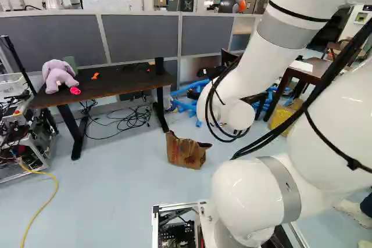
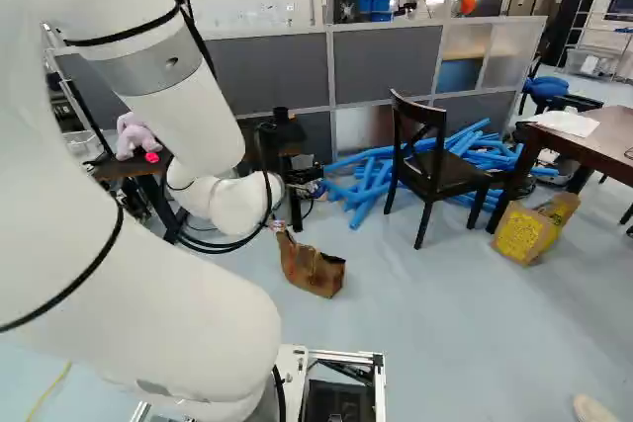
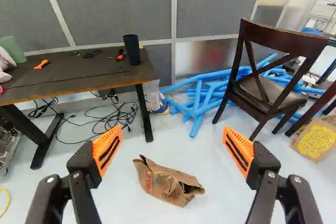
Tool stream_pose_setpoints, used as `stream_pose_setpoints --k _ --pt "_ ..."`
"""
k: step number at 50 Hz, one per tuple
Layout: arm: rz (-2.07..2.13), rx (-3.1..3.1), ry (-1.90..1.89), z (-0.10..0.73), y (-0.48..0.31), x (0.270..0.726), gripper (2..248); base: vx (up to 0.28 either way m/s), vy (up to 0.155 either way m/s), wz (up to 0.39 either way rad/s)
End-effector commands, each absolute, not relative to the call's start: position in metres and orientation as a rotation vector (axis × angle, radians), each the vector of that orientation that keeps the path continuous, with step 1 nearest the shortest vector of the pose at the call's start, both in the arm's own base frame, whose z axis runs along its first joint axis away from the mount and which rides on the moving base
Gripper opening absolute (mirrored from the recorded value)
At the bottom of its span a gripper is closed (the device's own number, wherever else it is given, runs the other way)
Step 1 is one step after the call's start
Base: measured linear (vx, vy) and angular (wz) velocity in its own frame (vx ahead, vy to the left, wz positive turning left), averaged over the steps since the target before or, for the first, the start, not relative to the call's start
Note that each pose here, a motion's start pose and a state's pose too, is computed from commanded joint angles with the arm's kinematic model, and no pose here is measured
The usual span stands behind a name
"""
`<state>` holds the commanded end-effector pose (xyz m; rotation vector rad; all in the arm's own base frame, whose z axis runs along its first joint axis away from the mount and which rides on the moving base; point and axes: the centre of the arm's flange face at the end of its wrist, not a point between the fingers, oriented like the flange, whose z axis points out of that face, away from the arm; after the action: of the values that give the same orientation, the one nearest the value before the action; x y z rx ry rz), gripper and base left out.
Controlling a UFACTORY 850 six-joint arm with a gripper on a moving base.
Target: Pick up the bag on the ground and place it on the table
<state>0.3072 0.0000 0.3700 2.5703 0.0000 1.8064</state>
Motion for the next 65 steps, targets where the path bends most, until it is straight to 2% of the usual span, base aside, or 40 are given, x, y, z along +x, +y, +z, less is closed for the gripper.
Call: stream_pose_setpoints --k 35,65 --pt "1.790 2.609 0.052 0.371 0.015 0.370 247 0.000 0.000 0.000" --pt "1.608 2.753 0.168 0.334 0.039 0.433 247 0.000 0.000 0.000"
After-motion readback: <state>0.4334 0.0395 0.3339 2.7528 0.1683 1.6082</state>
